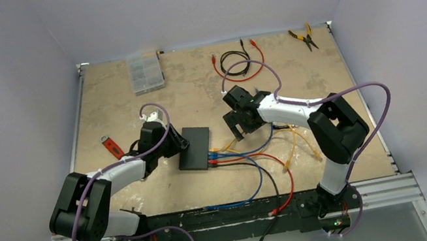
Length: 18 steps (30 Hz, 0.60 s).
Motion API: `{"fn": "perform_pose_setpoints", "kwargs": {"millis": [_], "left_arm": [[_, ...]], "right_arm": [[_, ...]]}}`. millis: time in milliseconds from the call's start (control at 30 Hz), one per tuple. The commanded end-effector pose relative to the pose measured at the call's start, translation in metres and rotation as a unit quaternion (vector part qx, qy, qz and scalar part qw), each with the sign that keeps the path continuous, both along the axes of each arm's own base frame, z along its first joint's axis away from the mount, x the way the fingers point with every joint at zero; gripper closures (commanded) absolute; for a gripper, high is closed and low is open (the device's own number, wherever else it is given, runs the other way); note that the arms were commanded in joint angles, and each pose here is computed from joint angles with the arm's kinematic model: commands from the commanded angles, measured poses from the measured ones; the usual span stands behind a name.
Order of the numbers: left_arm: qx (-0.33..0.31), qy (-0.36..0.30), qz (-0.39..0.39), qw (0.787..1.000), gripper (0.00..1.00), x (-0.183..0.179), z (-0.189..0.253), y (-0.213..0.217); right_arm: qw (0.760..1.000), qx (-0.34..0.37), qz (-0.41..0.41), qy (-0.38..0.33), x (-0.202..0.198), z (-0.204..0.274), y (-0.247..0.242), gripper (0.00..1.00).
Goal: Pull the plug from the switch port
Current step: Move the connector to the center of the board.
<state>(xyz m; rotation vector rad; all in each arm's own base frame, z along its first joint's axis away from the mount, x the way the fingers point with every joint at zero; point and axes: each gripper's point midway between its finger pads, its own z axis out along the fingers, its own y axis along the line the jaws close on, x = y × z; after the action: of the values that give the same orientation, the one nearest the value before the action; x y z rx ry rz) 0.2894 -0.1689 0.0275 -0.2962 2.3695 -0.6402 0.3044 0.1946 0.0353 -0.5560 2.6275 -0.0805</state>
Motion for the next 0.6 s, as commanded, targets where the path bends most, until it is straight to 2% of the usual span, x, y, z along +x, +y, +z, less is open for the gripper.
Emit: {"fn": "perform_pose_setpoints", "kwargs": {"millis": [0, 567], "left_arm": [[0.065, 0.106, -0.021, 0.992, 0.63, -0.050, -0.051, 0.022], [0.070, 0.111, -0.021, 0.991, 0.63, -0.051, -0.057, 0.023]], "right_arm": [[0.998, 0.047, 0.042, -0.028, 0.029, 0.010, 0.035, 0.05], [0.988, 0.097, 0.115, -0.045, 0.060, 0.014, 0.082, 0.04]]}}
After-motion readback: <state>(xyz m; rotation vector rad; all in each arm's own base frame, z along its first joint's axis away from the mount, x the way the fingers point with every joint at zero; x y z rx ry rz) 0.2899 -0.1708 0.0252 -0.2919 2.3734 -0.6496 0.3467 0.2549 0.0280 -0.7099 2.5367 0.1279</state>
